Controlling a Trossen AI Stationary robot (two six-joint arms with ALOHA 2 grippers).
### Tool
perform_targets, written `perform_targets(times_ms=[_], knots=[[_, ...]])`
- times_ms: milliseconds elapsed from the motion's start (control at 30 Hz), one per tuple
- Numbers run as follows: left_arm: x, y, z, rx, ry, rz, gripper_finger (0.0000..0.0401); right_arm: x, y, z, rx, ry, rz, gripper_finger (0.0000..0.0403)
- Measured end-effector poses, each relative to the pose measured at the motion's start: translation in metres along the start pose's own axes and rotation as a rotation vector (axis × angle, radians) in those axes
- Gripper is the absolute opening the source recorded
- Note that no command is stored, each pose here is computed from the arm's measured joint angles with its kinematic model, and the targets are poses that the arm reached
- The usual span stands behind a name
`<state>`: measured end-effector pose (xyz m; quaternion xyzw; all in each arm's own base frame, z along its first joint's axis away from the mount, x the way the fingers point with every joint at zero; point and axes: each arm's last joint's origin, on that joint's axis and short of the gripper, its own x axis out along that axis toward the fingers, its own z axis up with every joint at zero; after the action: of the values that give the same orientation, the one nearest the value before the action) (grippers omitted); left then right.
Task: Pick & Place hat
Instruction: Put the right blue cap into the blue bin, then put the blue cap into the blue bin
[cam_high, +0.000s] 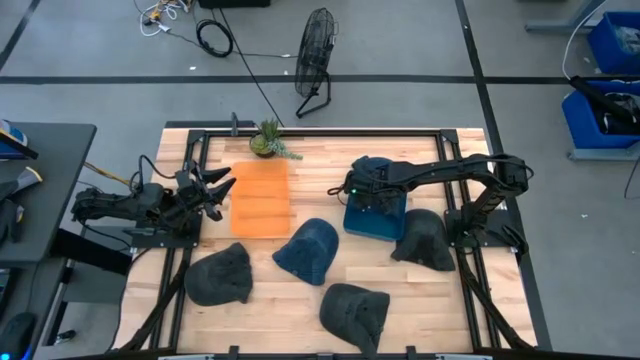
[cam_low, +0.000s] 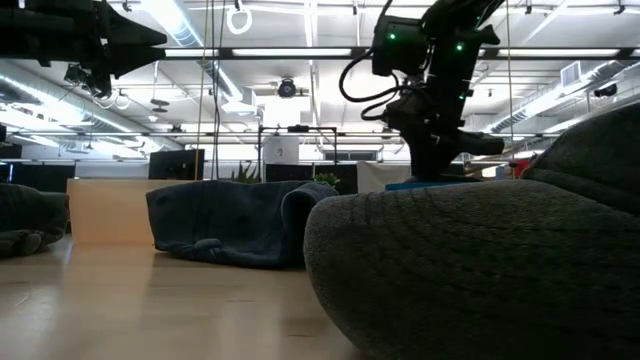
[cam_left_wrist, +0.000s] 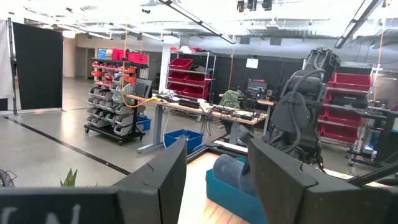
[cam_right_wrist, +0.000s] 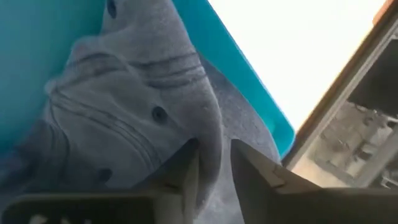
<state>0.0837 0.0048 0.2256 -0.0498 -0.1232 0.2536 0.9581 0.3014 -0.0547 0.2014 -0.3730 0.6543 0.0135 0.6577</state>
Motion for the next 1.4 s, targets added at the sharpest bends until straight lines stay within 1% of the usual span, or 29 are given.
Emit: perform_targets(times_ms=[133,233,400,533,633,767,833,900,967,1133,1300,1400], knots=[[0.000,0.000,0.000,0.000,0.000,0.000,0.0177,-0.009,0.003,-0.002,-0.008,0.087,-0.006,0.0115],[0.000,0.000,0.000,-0.001,0.000,0.000,0.0177,-0.025,0.005,-0.002,-0.029,0.136,0.023,0.0118],[0.000,0.000,0.000,-0.003,0.000,0.000,0.0177,-0.061,-0.002,0.010,0.067,0.105,-0.019,0.0118],[0.000,0.000,0.000,-0.043,0.000,0.000,0.0177,-0.087,-0.011,0.022,0.246,0.003,-0.060,0.0119],[0.000,0.000,0.000,-0.059,0.000,-0.001,0.0177,-0.099,-0.016,0.032,0.469,-0.127,-0.028,0.0119],[0.000,0.000,0.000,-0.055,0.000,-0.001,0.0177,-0.104,-0.020,0.044,0.852,-0.296,0.137,0.0119],[0.000,0.000,0.000,-0.054,0.000,-0.001,0.0177,-0.105,-0.020,0.048,1.023,-0.330,0.241,0.0119],[0.000,0.000,0.000,-0.053,0.000,-0.001,0.0177,-0.106,-0.018,0.052,1.147,-0.334,0.309,0.0119],[0.000,0.000,0.000,-0.052,0.001,-0.002,0.0177,-0.107,-0.014,0.055,1.220,-0.326,0.327,0.0119],[0.000,0.000,-0.003,-0.029,0.030,-0.001,0.0177,-0.105,0.006,0.066,1.314,-0.331,0.380,0.0119],[0.000,0.000,-0.005,-0.019,0.043,0.000,0.0177,-0.109,0.025,0.084,1.378,-0.442,0.441,0.0119],[0.000,0.000,-0.005,-0.024,0.043,0.000,0.0177,-0.111,0.038,0.097,1.376,-0.508,0.509,0.0119]])
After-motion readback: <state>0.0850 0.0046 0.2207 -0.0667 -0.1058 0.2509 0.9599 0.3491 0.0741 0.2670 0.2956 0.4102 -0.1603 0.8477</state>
